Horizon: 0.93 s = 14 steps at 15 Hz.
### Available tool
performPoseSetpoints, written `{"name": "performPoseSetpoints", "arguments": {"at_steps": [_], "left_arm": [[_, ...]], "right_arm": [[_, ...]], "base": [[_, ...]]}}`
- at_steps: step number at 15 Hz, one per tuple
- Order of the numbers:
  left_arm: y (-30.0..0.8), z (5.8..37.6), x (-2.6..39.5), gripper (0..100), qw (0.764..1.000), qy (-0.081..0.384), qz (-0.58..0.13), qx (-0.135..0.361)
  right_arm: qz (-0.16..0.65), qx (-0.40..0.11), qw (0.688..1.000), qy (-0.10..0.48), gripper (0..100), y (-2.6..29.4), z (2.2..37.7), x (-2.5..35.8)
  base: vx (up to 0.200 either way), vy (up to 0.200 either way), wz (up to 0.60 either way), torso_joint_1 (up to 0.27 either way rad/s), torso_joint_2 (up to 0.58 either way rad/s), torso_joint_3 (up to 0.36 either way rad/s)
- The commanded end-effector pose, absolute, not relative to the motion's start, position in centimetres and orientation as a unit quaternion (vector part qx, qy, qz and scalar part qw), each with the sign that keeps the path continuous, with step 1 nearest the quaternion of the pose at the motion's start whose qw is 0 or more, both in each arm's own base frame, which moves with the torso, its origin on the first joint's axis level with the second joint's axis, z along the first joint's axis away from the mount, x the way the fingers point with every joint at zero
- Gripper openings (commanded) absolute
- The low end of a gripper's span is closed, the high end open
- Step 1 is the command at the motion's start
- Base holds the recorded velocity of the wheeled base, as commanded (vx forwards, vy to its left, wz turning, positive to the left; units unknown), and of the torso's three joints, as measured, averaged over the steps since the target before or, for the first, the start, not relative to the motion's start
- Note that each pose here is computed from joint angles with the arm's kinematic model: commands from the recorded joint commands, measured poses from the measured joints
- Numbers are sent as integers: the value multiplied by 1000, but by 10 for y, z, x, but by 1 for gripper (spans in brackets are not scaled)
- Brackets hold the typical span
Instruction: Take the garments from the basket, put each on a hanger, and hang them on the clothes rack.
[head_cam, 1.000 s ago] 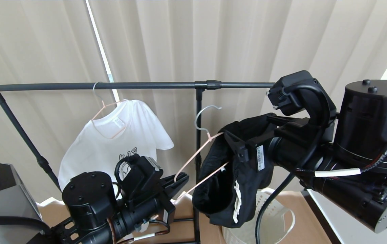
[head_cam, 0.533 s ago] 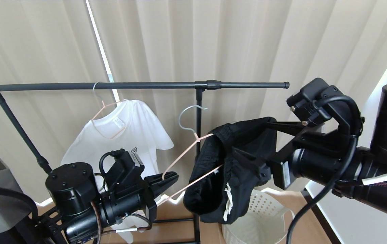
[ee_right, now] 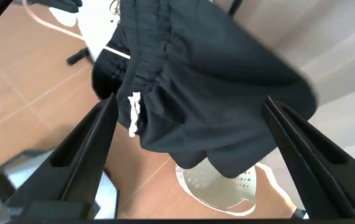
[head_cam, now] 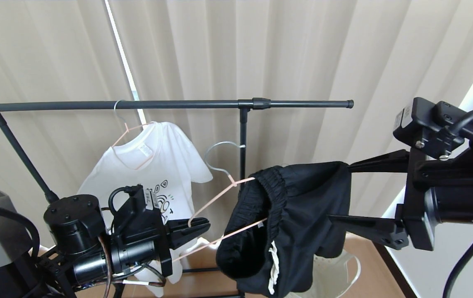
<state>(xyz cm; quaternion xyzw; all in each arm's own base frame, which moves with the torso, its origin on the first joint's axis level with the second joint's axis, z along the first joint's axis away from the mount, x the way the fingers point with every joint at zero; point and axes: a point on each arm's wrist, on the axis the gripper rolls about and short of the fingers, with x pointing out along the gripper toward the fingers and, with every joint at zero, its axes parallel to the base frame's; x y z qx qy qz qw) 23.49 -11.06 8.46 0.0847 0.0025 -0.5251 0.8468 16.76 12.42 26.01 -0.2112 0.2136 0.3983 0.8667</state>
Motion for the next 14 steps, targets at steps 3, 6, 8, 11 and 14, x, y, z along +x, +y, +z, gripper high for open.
{"name": "performPoseSetpoints", "arguments": {"at_steps": [3,6,8,11,14], "left_arm": [[-109,77,236,0,832,4,-546,95],[-108,74,230,0,812,-9,-571,117],[-108,73,228,0,806,-10,-579,119],[-109,72,225,0,801,-8,-587,119],[-110,71,224,0,798,-10,-589,125]], "right_arm": [[456,-247,819,247,100,125,272,197],[499,-281,781,249,100,130,260,213],[521,-298,761,247,100,129,258,223],[570,-303,712,275,100,138,258,238],[581,-300,700,286,100,153,246,249]], "base": [[0,0,0,0,0,0],[0,0,0,0,0,0],[0,0,0,0,0,0],[0,0,0,0,0,0],[0,0,0,0,0,0]]}}
